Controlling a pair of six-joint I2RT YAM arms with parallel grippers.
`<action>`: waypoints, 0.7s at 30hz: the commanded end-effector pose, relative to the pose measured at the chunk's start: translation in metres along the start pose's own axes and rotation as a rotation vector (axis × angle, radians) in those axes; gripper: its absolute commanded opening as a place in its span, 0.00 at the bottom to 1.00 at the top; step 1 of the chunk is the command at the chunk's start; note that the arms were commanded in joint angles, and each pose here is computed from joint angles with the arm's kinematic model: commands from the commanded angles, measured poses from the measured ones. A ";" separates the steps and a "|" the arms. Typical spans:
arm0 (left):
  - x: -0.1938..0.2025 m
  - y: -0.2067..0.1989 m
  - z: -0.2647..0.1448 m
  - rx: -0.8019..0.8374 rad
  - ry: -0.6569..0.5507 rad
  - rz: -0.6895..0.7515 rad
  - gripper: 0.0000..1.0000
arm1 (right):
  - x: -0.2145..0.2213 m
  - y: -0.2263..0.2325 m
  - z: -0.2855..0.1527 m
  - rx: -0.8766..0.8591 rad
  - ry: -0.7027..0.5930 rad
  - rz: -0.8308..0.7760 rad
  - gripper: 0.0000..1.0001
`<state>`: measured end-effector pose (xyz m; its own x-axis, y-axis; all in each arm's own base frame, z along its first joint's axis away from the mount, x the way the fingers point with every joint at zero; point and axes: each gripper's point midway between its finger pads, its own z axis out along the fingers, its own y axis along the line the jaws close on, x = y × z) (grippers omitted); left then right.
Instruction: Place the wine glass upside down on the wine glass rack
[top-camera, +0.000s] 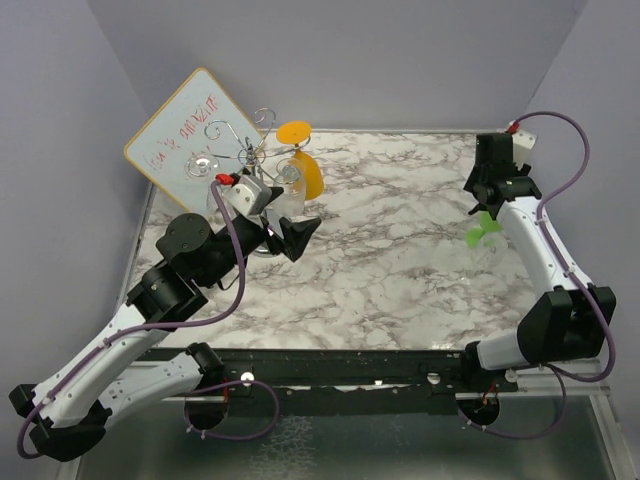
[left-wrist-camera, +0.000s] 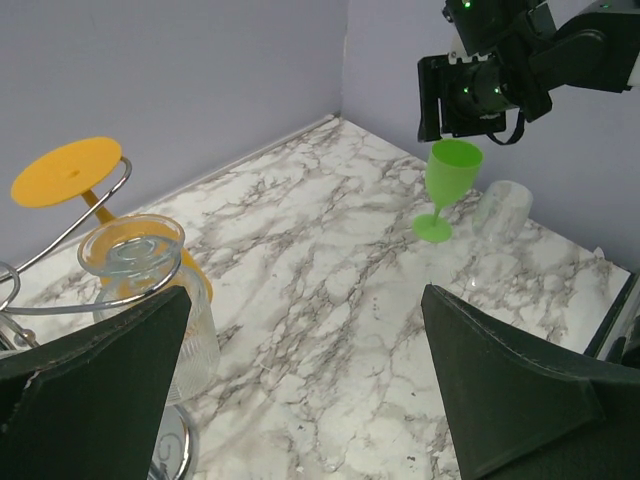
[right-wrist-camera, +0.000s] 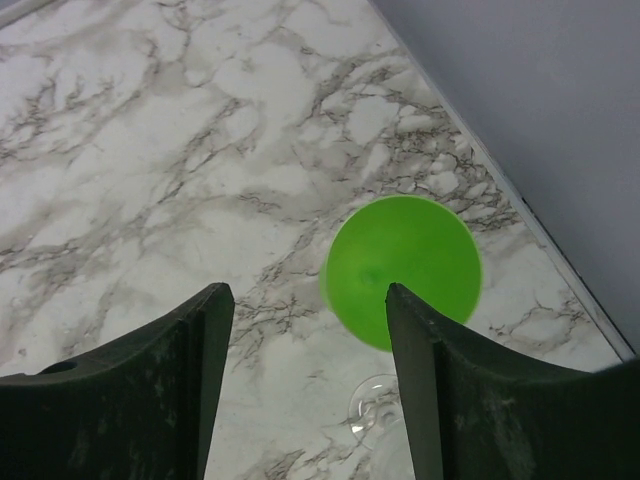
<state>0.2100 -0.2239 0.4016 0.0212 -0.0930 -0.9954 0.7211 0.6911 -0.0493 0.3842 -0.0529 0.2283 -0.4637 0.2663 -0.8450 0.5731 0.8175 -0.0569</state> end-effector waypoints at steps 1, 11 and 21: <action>-0.009 0.007 -0.002 -0.042 -0.012 0.001 0.99 | 0.028 -0.005 0.021 -0.001 0.084 -0.006 0.58; -0.004 0.006 0.008 -0.047 -0.002 -0.055 0.99 | 0.059 0.021 0.041 -0.149 0.192 -0.096 0.21; -0.026 -0.009 0.020 0.007 -0.114 -0.242 0.99 | 0.003 0.071 -0.027 -0.531 0.005 -0.016 0.01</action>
<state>0.2212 -0.2354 0.3975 -0.0685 -0.1684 -0.9833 0.6965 0.6976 -0.1680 0.3974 -0.0202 0.1750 -0.6075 0.2568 -0.7516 0.3381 0.9399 0.0478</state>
